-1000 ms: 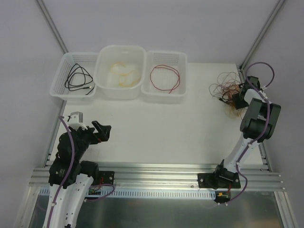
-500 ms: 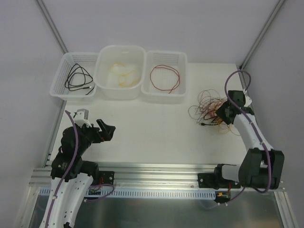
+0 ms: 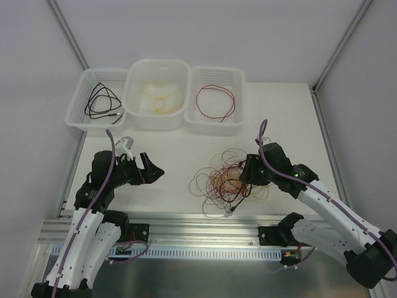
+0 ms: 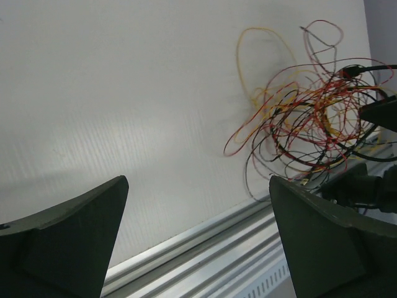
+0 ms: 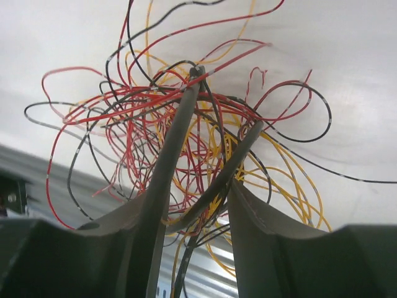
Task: Untangle the cables
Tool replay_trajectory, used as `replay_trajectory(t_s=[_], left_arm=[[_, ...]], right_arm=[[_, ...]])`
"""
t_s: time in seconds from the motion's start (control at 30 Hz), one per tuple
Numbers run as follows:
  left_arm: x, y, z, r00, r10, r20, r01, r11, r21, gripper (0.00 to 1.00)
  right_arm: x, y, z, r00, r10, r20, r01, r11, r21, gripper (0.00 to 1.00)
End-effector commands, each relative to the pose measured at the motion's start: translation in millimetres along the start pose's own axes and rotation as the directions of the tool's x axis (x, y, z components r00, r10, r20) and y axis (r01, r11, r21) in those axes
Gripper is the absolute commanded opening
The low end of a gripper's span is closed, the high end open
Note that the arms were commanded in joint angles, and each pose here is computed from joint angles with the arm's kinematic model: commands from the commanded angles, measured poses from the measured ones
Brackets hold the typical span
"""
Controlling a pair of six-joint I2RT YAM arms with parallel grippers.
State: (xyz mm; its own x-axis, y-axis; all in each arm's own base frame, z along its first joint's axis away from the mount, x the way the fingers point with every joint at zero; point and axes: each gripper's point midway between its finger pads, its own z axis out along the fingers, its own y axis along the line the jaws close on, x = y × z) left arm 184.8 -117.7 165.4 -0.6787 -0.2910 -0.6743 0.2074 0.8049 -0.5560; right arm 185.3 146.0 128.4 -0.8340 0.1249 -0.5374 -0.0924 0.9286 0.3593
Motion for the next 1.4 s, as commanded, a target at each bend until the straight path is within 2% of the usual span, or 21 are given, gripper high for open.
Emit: replay_trajectory(t_s=[0.0,0.03,0.13,0.2,0.23,0.27,0.33,0.37,0.43,0.57,0.7,0.8,0.83,0.9,0.93,1.07,1.13,1.27,1.37], left_arm=[[-2.5,-31.0,-1.7,0.999,-0.034,-0.042,0.040,0.988,0.147,0.99],[-4.3,-34.1,-2.3,0.998,-0.039,-0.043,0.045,0.987,0.155,0.99],[-7.3,-40.8,-1.8,0.998,-0.053,-0.044,0.060,0.984,0.170,0.99],[-8.5,-43.5,2.3,0.996,-0.080,-0.047,0.087,0.981,0.175,0.99],[-8.6,-45.0,4.1,0.995,-0.088,-0.050,0.095,0.980,0.177,0.99],[-4.1,-49.5,7.3,0.991,-0.105,-0.077,0.118,0.976,0.186,0.99],[-3.6,-51.1,14.3,0.991,-0.112,-0.075,0.124,0.976,0.181,0.99],[4.8,-56.6,19.3,0.988,-0.111,-0.112,0.130,0.974,0.186,0.99],[6.5,-61.0,28.4,0.990,-0.102,-0.100,0.119,0.976,0.182,0.99],[28.4,-78.5,54.0,0.984,-0.075,-0.159,0.101,0.981,0.167,0.99],[47.0,-97.8,70.8,0.977,-0.045,-0.209,0.075,0.987,0.139,0.99],[55.5,-102.8,84.7,0.974,-0.023,-0.226,0.046,0.994,0.099,0.99],[65.4,-105.1,88.9,0.968,-0.004,-0.252,0.028,0.995,0.091,0.99],[65.2,-109.9,93.9,0.969,0.002,-0.248,0.018,0.997,0.080,0.99],[73.2,-110.3,98.1,0.963,0.011,-0.269,0.008,0.998,0.070,0.99],[85.7,-114.3,112.2,0.953,0.019,-0.303,-0.005,0.999,0.046,0.99],[94.7,-105.2,122.5,0.949,0.020,-0.315,-0.022,1.000,-0.003,0.99],[107.2,-100.2,134.0,0.939,0.002,-0.344,-0.019,0.999,-0.046,0.96],[112.3,-96.3,140.5,0.940,0.002,-0.342,-0.027,0.997,-0.070,0.89]], right_arm=[[-18.7,58.3,-3.8,0.997,-0.061,0.048,0.068,0.987,-0.146,0.01],[-34.4,72.6,-5.0,0.993,-0.066,0.100,0.082,0.983,-0.163,0.01],[-39.0,103.8,12.5,0.991,-0.103,0.092,0.120,0.971,-0.206,0.04],[-47.3,113.4,20.9,0.989,-0.106,0.099,0.123,0.975,-0.187,0.26],[-48.3,107.0,33.0,0.990,-0.111,0.090,0.122,0.984,-0.132,0.38],[-56.5,108.0,32.4,0.988,-0.114,0.109,0.126,0.986,-0.112,0.68],[-60.4,99.7,31.1,0.985,-0.134,0.109,0.140,0.989,-0.055,0.84],[-64.4,100.0,25.7,0.983,-0.143,0.119,0.149,0.987,-0.051,0.93],[-72.2,101.1,9.8,0.977,-0.163,0.136,0.171,0.984,-0.050,1.00],[-82.7,94.1,-34.8,0.966,-0.166,0.199,0.178,0.983,-0.043,1.00],[-64.3,68.0,-49.4,0.969,-0.177,0.172,0.178,0.984,0.013,0.99],[-41.5,55.8,-42.6,0.975,-0.177,0.131,0.178,0.984,0.005,0.91],[-29.6,47.9,-38.3,0.979,-0.169,0.114,0.169,0.986,0.005,0.85],[-24.7,46.5,-34.9,0.980,-0.155,0.123,0.158,0.987,-0.014,0.79],[-22.9,46.6,-34.5,0.980,-0.153,0.130,0.158,0.987,-0.028,0.73],[-12.4,42.6,-16.3,0.979,-0.163,0.123,0.169,0.985,-0.035,0.62],[-17.2,40.8,-10.2,0.976,-0.160,0.149,0.164,0.986,-0.015,0.51],[-20.2,45.1,-1.2,0.974,-0.174,0.149,0.177,0.984,-0.012,0.49],[-27.3,53.4,-0.2,0.968,-0.198,0.154,0.203,0.979,-0.022,0.49]])
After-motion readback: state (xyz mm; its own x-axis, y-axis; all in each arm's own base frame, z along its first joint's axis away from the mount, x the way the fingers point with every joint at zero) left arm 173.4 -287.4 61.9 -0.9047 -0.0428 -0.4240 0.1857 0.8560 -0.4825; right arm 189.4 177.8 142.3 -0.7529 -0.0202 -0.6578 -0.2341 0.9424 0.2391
